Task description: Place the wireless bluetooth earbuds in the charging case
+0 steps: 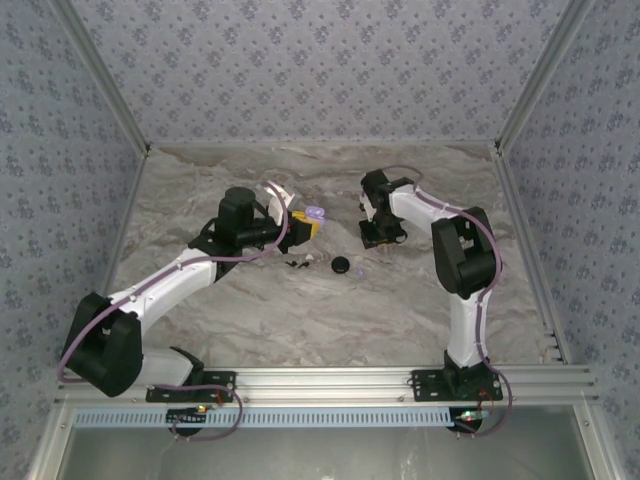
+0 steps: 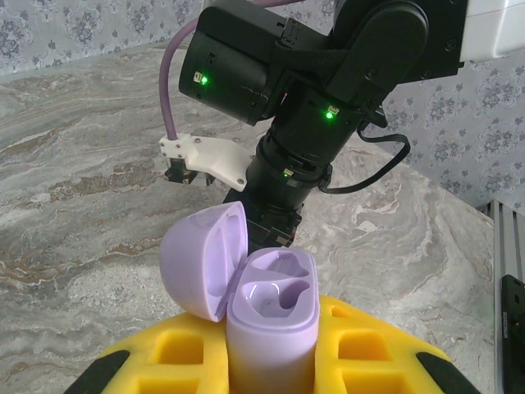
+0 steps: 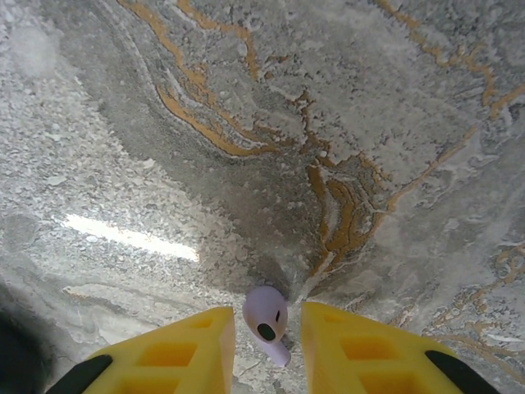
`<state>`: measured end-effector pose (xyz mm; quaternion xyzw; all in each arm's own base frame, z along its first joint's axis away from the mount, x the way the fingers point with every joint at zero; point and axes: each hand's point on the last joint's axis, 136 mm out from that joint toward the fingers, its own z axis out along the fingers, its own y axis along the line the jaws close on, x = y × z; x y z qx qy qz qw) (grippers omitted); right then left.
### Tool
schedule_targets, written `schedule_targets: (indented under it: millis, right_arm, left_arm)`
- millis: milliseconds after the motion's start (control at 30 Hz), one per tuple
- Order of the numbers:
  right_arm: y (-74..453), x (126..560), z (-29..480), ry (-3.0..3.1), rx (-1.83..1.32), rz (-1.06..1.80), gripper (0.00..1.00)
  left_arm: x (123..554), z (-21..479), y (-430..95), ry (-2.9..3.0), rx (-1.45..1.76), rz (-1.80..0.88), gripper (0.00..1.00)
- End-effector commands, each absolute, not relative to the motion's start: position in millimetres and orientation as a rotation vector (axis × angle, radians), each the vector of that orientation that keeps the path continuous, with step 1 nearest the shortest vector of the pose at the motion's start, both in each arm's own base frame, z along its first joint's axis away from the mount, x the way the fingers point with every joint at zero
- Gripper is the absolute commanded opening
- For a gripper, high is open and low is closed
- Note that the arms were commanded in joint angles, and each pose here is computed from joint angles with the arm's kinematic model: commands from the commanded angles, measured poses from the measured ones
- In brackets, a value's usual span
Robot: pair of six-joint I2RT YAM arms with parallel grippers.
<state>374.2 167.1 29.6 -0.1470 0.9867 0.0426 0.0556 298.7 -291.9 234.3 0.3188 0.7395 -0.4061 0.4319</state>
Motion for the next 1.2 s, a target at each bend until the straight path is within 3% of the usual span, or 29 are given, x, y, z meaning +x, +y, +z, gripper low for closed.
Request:
schedule_targets:
  millis: [0, 300, 600, 1167]
  right_arm:
    - [163.9, 376.1, 25.6, 3.019, -0.443, 0.090, 0.28]
    - [163.1, 375.9, 16.2, 3.048, -0.423, 0.079, 0.26]
    - [158.8, 373.1, 12.7, 3.066, -0.314, 0.125, 0.17]
    - [168.8, 375.9, 67.4, 2.847, 0.018, 0.793, 0.15]
  left_arm:
    - [295.2, 249.3, -291.0, 1.796, 0.809, -1.000, 0.12]
    - [293.9, 248.8, -289.7, 1.797, 0.808, -0.996, 0.12]
    - [293.5, 248.2, -288.9, 1.799, 0.808, -0.993, 0.12]
    - [321.2, 220.5, -301.6, 1.865, 0.638, -1.028, 0.12]
